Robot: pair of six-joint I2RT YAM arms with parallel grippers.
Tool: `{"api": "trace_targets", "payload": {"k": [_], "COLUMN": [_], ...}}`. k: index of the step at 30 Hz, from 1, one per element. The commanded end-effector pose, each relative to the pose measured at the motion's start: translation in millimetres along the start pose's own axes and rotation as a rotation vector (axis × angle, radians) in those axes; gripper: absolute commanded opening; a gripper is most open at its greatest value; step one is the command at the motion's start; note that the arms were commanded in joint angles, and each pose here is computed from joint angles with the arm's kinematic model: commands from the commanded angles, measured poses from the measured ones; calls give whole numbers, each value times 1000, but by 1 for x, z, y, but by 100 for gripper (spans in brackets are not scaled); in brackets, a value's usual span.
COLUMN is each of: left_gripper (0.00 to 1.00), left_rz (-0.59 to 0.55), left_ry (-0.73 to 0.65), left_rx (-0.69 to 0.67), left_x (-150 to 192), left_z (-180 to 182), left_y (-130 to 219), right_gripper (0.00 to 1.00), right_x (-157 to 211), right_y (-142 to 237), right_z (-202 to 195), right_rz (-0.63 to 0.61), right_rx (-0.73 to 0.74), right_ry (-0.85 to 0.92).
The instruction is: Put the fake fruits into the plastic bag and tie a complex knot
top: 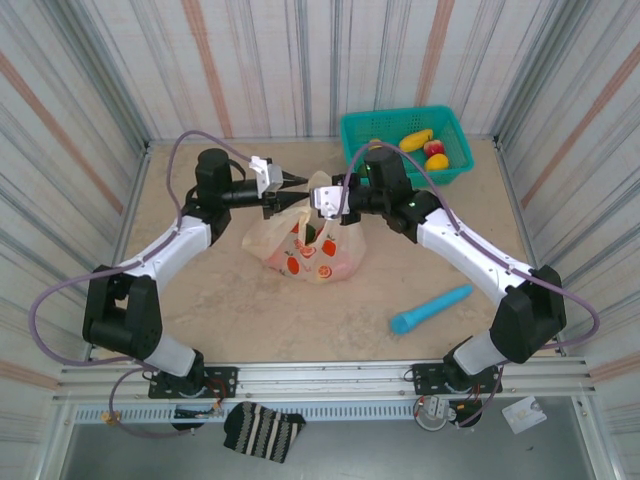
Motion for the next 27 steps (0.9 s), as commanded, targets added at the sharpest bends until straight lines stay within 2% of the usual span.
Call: {"api": "trace_targets", "payload": {"k": [1,27], "left_gripper": [36,39], "left_rz": [18,143], "left_ry": [-65,-94], "left_rx": [81,-28], "left_x": [-7,37], "left_z": [-19,-7], "left_y": [-5,-15], "right_gripper": [0,0], "right_x": [-13,-19], "right_y": [13,12], "right_z": [-12,-10], "right_rz": [-47,-90], "right_rx": [26,-13], "right_ry": [-22,-64]}}
Point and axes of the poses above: each hand's point on the last joint's axis, 136 mm out from that joint toward the fingers, its own y axis back along the fingers, its own z axis along the line the jaws close on, x = y × z, the point moved 2 cm from there along y, back along the fingers, and after that the axes turned 3 degrees about y, right-handed, at the moved point
